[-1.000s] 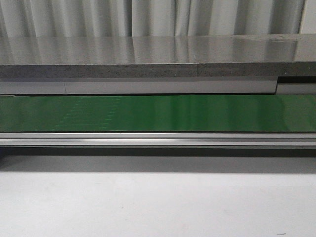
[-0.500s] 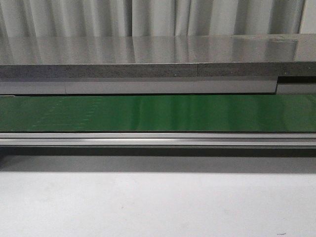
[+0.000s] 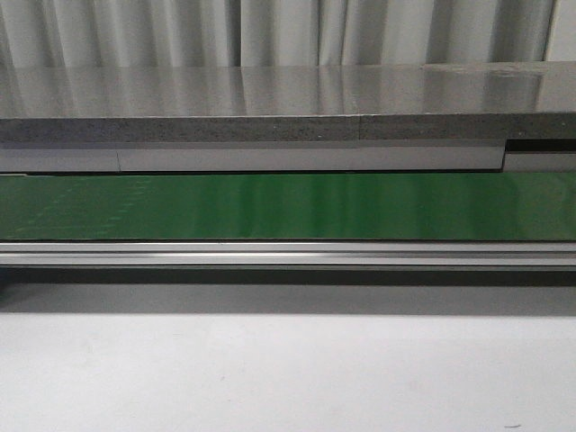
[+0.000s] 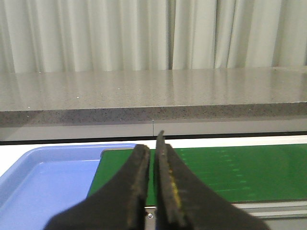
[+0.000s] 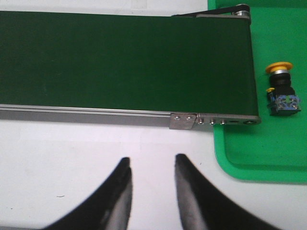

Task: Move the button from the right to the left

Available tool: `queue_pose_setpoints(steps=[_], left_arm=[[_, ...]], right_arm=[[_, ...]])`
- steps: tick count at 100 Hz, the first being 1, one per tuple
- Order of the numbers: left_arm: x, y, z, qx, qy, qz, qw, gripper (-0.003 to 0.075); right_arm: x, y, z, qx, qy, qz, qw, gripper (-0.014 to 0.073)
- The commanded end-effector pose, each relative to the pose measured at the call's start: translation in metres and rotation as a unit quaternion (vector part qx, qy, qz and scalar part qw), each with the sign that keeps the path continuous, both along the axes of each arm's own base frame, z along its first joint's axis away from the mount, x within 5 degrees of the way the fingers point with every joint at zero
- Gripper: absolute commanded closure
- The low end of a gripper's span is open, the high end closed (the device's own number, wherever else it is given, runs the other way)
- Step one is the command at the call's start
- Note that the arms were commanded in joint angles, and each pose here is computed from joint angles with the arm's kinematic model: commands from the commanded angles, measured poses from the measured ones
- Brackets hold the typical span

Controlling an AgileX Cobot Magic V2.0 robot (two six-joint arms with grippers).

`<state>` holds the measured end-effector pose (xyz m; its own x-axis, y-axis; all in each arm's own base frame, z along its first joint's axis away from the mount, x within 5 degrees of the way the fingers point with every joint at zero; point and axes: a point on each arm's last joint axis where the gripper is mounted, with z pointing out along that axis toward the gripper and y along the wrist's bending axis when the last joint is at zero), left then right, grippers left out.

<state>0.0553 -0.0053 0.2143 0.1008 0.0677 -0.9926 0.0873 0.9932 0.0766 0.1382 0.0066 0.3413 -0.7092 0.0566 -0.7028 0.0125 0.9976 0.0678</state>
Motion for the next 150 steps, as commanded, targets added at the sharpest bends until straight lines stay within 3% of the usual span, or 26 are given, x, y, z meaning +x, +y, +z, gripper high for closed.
queue_pose_setpoints(steps=[1,22,35,81,97,119,135,150], left_arm=[[-0.002,-0.001,-0.004,-0.013,-0.041,-0.009,0.999,0.0715],[-0.002,-0.001,-0.004,-0.013,-0.041,-0.009,0.999,0.0715],[-0.002,-0.001,-0.004,-0.013,-0.041,-0.009,0.999,0.0715],[-0.002,-0.001,-0.004,-0.013,-0.041,-0.009,0.999,0.0715],[-0.002,-0.001,-0.004,-0.013,-0.041,-0.009,0.999,0.0715],[-0.002,-0.001,-0.004,-0.013,-0.041,-0.009,0.999,0.0715],[-0.002,-0.001,-0.004,-0.013,-0.041,-0.009,0.999,0.0715],[-0.002,-0.001,-0.004,-0.013,-0.041,-0.009,0.999,0.0715]], right_arm=[[0.004,-0.001,0.015,0.001,-0.046,-0.004,0.999,0.019],[0.006,-0.001,0.015,0.003,-0.048,-0.006,0.999,0.016],[0.009,-0.006,0.015,-0.001,-0.055,-0.039,0.998,0.0158],[0.054,-0.079,0.028,-0.115,-0.041,-0.188,0.975,0.0094],[0.089,-0.108,0.0,-0.116,-0.012,-0.209,0.971,0.0094],[0.136,-0.141,-0.062,-0.104,0.059,-0.208,0.971,0.0094],[0.155,-0.15,-0.101,-0.103,0.119,-0.186,0.97,0.0094],[0.163,-0.153,-0.118,-0.105,0.137,-0.173,0.97,0.0094]])
